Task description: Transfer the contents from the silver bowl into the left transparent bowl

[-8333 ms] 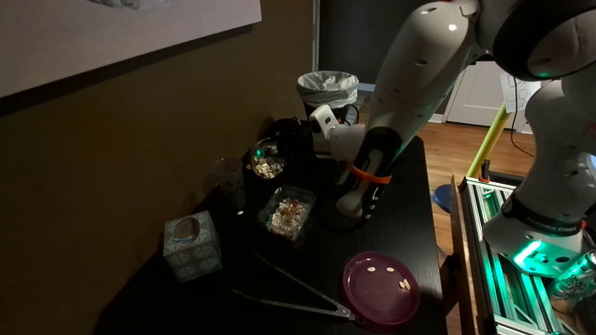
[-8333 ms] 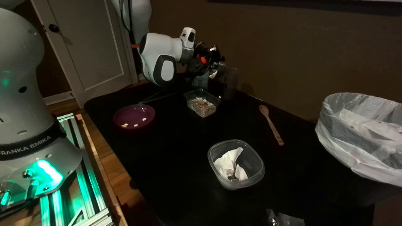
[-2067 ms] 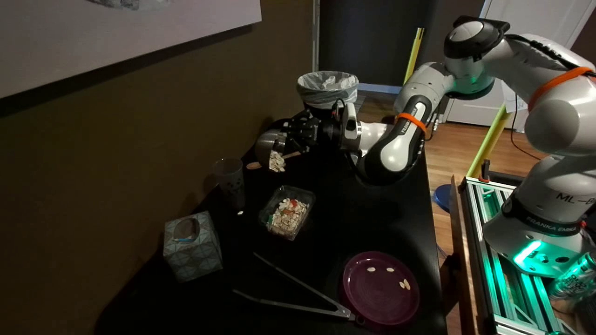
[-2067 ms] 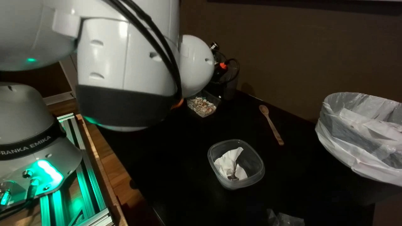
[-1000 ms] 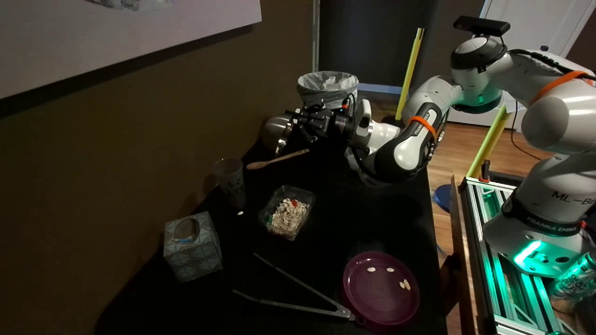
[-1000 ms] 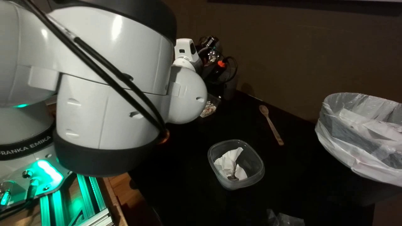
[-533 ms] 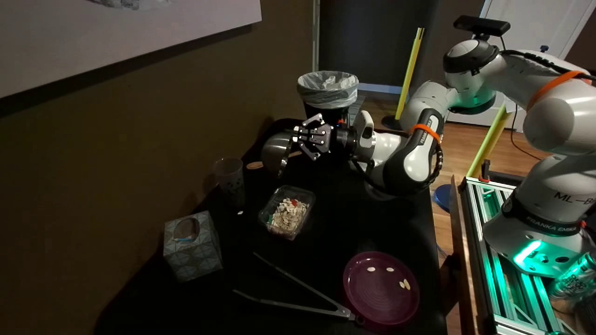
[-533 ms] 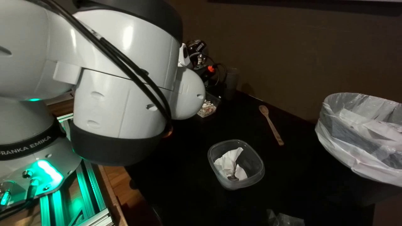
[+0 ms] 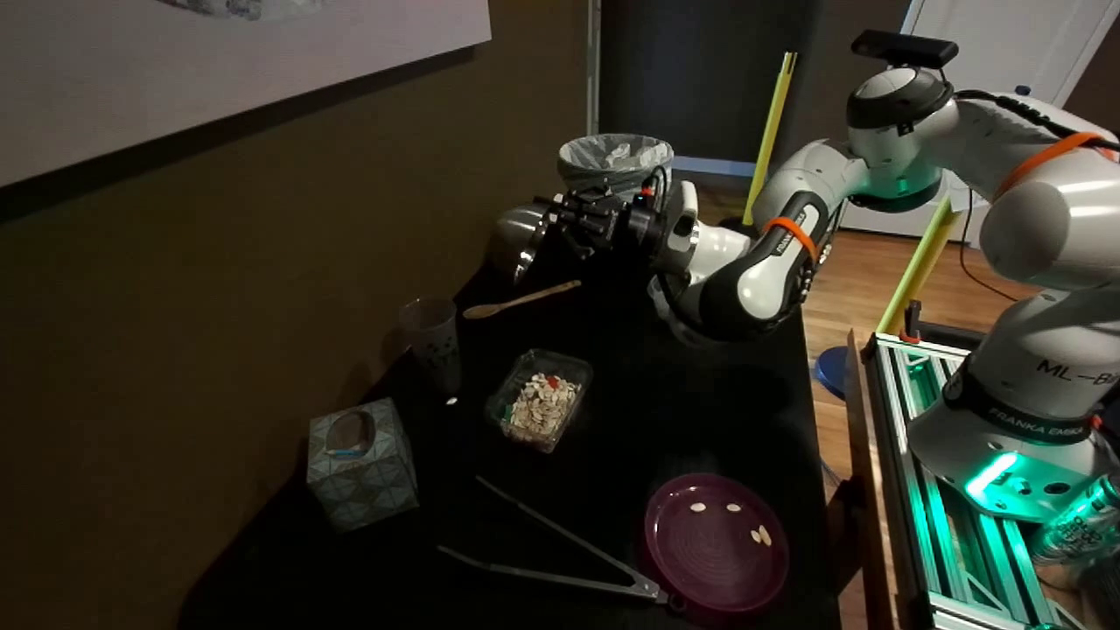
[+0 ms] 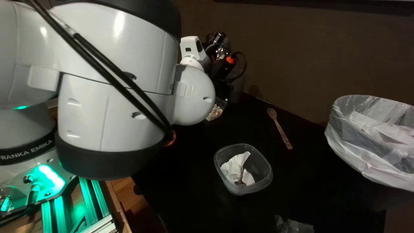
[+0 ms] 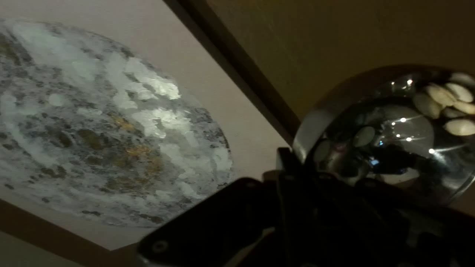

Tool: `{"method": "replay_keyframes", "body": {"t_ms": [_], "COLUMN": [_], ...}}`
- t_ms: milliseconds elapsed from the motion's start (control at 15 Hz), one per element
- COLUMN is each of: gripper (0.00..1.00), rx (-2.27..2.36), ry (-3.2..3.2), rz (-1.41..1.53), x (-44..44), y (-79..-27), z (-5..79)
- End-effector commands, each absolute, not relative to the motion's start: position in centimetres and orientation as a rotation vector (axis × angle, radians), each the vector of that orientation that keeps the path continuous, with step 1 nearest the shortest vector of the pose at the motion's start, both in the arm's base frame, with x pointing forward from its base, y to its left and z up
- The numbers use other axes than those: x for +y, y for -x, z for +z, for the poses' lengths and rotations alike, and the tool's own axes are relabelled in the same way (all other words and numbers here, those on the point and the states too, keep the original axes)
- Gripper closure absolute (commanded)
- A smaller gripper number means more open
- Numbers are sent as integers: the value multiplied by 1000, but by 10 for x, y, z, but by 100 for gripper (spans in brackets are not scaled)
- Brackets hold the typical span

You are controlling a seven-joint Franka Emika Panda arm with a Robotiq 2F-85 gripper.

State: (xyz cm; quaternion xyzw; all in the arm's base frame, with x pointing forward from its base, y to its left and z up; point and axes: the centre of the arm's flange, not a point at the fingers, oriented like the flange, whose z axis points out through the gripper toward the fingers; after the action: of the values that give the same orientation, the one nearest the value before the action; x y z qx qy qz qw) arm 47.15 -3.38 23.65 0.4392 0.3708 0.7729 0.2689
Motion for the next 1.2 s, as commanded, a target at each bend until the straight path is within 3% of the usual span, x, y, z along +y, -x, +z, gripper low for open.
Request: {"method": "replay_keyframes", "body": {"t_ms": [0, 1133], "gripper": [99, 99], "rx": [919, 826], "ry": [-1052, -823], "rz": [2051, 2161], "x": [-27, -19], "y": [-470, -450], "z": [232, 297]}}
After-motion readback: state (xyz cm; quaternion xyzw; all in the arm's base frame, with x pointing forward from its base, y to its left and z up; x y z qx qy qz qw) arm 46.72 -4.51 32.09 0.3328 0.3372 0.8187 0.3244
